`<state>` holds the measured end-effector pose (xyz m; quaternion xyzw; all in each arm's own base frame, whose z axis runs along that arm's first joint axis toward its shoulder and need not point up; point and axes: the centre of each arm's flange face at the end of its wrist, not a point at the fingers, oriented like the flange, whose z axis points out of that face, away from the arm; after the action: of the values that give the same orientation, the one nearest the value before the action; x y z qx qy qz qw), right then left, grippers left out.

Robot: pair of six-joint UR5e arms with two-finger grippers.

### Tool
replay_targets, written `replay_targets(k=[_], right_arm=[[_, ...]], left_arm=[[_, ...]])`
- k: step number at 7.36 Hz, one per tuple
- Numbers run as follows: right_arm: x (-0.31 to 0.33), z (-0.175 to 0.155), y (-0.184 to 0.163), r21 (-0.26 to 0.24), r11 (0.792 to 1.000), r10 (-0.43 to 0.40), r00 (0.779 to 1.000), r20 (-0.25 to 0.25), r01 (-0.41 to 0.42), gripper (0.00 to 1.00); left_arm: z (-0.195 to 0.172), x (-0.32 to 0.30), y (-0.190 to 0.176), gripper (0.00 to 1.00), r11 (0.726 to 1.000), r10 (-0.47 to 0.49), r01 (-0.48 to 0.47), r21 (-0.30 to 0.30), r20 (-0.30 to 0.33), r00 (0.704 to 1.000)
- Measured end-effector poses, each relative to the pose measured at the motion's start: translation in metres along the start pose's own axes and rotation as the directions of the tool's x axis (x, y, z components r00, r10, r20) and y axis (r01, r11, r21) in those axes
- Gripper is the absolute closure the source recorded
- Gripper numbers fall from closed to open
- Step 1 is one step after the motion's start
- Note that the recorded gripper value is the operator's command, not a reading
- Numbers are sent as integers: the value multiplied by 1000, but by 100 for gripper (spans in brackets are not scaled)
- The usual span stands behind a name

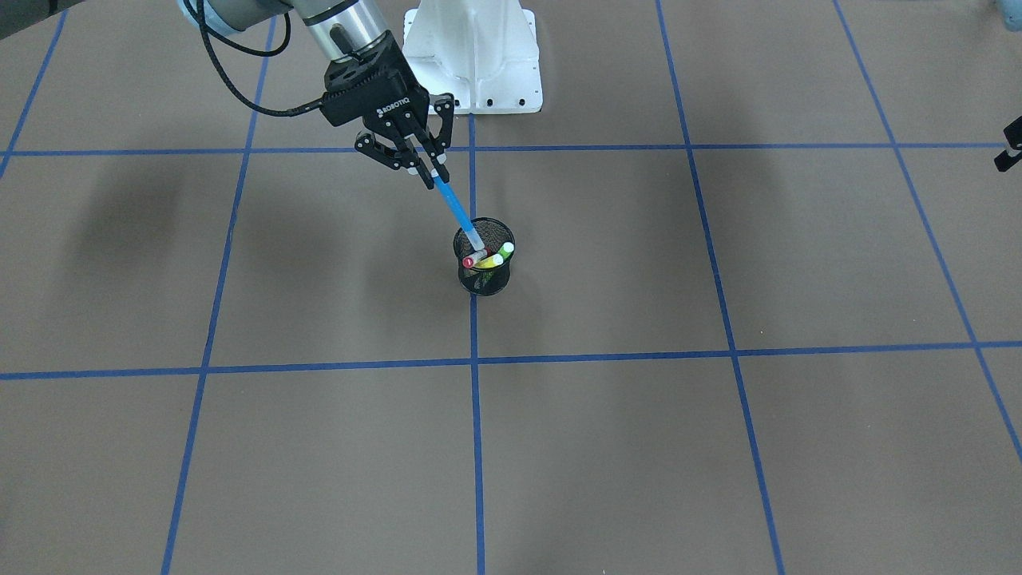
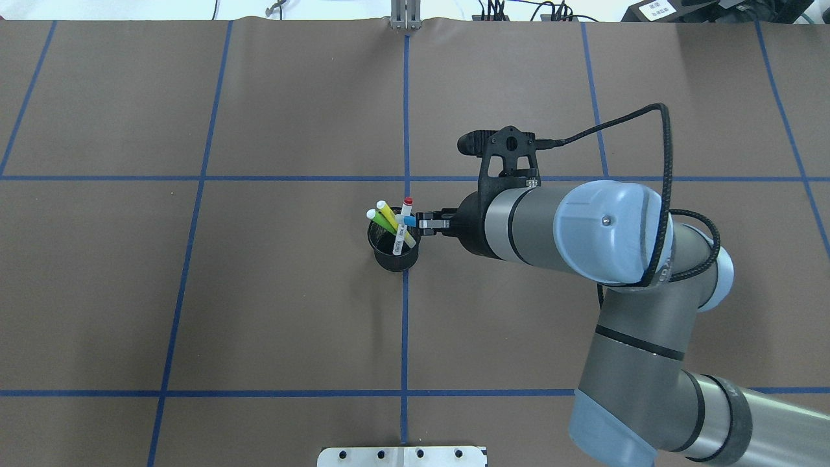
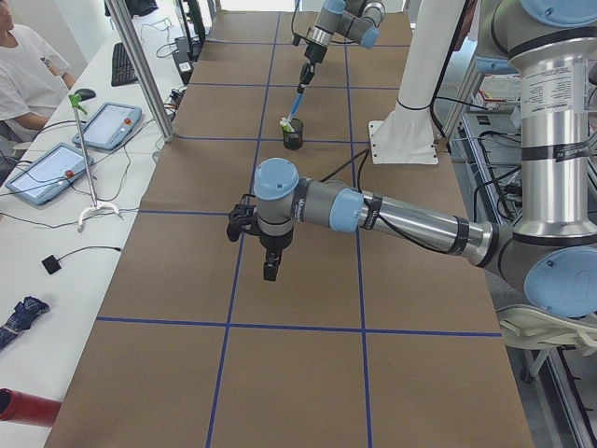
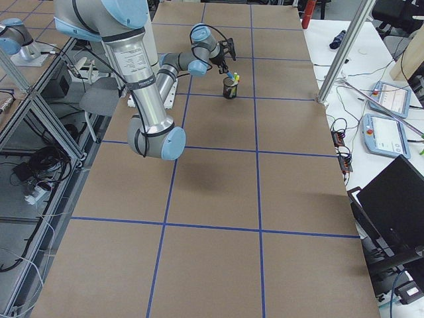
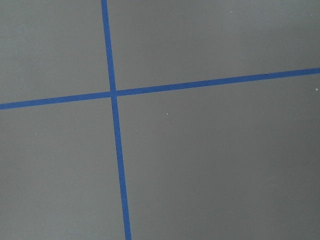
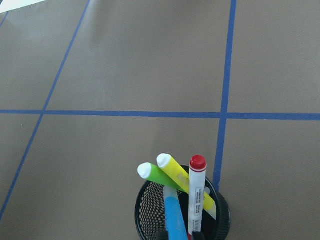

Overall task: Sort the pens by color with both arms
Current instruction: 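Lower the right gripper and grasp the blue marker in the cup, then lift the blue marker out of the cup with the right gripper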

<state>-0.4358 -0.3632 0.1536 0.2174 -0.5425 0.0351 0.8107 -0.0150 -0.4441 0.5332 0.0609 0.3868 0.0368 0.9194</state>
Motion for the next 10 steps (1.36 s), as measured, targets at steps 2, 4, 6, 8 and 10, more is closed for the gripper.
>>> replay_targets(k=[2, 4, 6, 8, 10], right_arm=[[11, -29, -12, -7, 1000, 12, 1000, -10, -12, 100], [26, -36, -25, 12, 1000, 26, 998, -53, -25, 100], [51, -23, -52, 100, 994, 48, 989, -137, -34, 100], [82, 23, -74, 244, 970, 68, 964, -256, -4, 100], [101, 73, -95, 385, 922, 98, 940, -327, 38, 100]], left_arm=[[1, 0, 0, 1, 1000, -1, 1, -2, 0, 1000], [2, -1, 0, 1, 1000, -2, 2, -4, 0, 1000], [2, -2, 0, 1, 1000, -1, 1, -4, 1, 1000], [1, -1, -1, 0, 1000, 3, -3, -1, 1, 1000], [-1, 1, -1, 1, 1000, 6, -6, 3, 1, 1000]])
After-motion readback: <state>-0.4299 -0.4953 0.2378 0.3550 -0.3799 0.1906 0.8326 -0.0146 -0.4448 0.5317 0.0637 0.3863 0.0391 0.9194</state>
